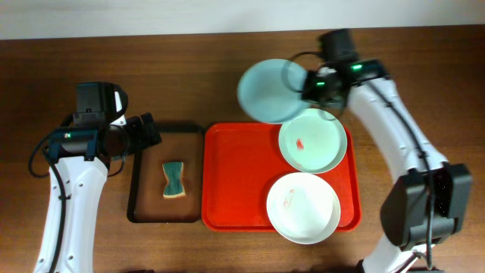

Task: Clean dirty plates on tray and stack at the side

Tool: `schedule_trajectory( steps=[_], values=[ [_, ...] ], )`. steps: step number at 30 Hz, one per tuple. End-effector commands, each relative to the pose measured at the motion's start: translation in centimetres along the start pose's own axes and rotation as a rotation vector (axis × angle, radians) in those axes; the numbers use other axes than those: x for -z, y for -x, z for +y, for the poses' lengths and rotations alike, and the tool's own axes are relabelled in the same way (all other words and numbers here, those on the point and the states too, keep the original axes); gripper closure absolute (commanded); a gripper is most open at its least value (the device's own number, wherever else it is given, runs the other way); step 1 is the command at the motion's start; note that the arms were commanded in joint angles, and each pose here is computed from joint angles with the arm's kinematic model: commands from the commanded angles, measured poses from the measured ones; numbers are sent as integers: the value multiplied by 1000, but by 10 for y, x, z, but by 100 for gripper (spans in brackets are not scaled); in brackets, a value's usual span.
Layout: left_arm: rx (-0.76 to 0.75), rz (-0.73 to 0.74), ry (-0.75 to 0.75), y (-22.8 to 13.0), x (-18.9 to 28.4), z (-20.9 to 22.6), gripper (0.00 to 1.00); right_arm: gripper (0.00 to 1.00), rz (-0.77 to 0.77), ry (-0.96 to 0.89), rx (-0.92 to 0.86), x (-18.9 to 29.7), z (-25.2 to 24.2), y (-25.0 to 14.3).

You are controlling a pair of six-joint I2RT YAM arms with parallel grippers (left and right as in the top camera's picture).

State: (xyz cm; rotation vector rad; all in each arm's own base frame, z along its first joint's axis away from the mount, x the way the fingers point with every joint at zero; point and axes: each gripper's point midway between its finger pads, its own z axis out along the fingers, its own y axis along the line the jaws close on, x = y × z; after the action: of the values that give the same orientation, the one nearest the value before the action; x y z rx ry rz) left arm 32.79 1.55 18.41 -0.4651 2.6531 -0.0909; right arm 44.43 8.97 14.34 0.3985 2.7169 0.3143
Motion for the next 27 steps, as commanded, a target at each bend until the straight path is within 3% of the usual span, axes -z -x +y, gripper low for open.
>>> schedule_trajectory(
  steps=[1,6,8,12,16,17,18,19,22,24,27],
  values=[
    [7,-27,-16,5,8,-3,1,96,37,-65,-237,23,-96,16],
    [7,-27,-16,6,8,-3,1,96,96,-190,-572,45,-232,-6],
    [7,-27,-16,6,8,-3,1,96,132,-223,-694,41,-275,-33],
    [7,-27,-16,5,8,-3,1,96,164,-245,-777,11,-307,-75],
    [7,-27,-16,5,8,-3,1,96,185,-248,-782,1,-308,-88],
    [7,-27,-16,5,8,-3,1,76,191,-248,-782,1,-307,-89],
    [7,-27,-16,5,8,-3,1,47,202,-247,-777,2,-306,-91],
    [7,-27,-16,5,8,-3,1,31,216,-238,-728,2,-305,-93],
    [7,-25,-15,5,8,-3,1,28,256,-158,-612,-1,-284,-93],
    [7,-25,-15,5,8,-3,1,36,294,-149,-535,1,-263,-96],
    [7,-25,-15,5,8,-3,1,36,416,-132,-365,7,-211,-117]
  ],
)
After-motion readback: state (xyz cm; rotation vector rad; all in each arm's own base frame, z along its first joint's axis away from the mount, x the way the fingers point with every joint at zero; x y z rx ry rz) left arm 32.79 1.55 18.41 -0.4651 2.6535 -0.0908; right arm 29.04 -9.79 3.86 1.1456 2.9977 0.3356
